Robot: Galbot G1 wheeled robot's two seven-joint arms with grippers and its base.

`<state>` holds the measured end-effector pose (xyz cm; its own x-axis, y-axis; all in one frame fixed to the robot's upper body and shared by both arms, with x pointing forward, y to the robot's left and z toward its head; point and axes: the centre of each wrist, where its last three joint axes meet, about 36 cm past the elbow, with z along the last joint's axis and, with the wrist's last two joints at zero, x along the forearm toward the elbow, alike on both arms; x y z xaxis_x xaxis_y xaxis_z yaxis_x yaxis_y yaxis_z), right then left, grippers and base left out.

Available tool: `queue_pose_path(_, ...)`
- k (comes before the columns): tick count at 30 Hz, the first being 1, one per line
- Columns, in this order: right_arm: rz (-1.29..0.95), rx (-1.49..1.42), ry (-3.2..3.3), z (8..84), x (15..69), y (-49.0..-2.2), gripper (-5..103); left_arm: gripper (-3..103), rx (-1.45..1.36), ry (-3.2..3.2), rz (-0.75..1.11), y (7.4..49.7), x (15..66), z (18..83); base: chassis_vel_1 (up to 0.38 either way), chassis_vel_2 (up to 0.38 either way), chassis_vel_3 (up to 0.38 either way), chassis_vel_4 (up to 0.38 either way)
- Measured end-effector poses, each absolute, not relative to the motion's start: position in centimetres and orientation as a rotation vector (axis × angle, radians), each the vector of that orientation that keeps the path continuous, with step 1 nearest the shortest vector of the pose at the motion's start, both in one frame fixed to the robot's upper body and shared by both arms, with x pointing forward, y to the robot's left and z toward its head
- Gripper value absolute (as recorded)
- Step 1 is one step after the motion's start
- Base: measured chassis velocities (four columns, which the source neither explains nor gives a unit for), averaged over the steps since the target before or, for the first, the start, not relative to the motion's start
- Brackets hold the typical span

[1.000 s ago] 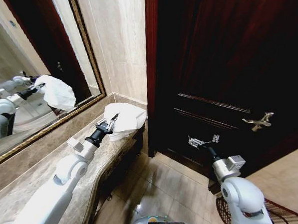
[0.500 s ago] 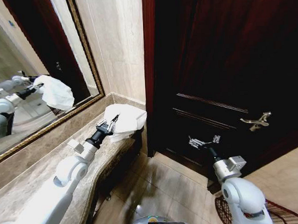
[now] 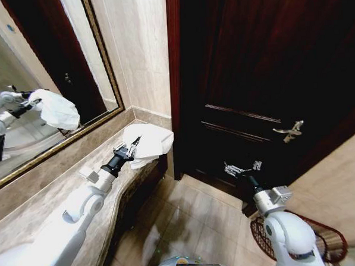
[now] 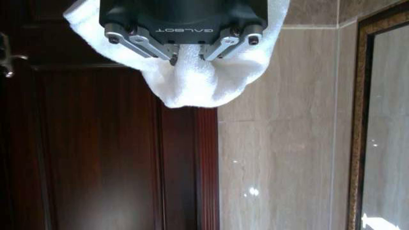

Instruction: Discard the used towel into the hamper.

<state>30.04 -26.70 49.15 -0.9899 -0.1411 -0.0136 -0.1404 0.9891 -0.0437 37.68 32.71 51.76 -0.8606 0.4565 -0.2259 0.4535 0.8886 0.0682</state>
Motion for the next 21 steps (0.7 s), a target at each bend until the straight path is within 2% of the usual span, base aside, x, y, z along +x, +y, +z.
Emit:
queue_pose_path(12, -0.077, -0.219, 3.112, 48.79, 29.97, -26.75, 100, 10, 0.687, 2.817, 0.013, 32.64, 37.67, 51.3, 0.142, -0.146, -0.13, 0.135)
queue_pose_path(21, -0.078, -0.217, 3.109, 48.56, 29.96, -26.69, 100, 10, 0.694, 2.82, 0.031, 32.39, 37.51, 51.35, 0.055, -0.03, -0.047, 0.055)
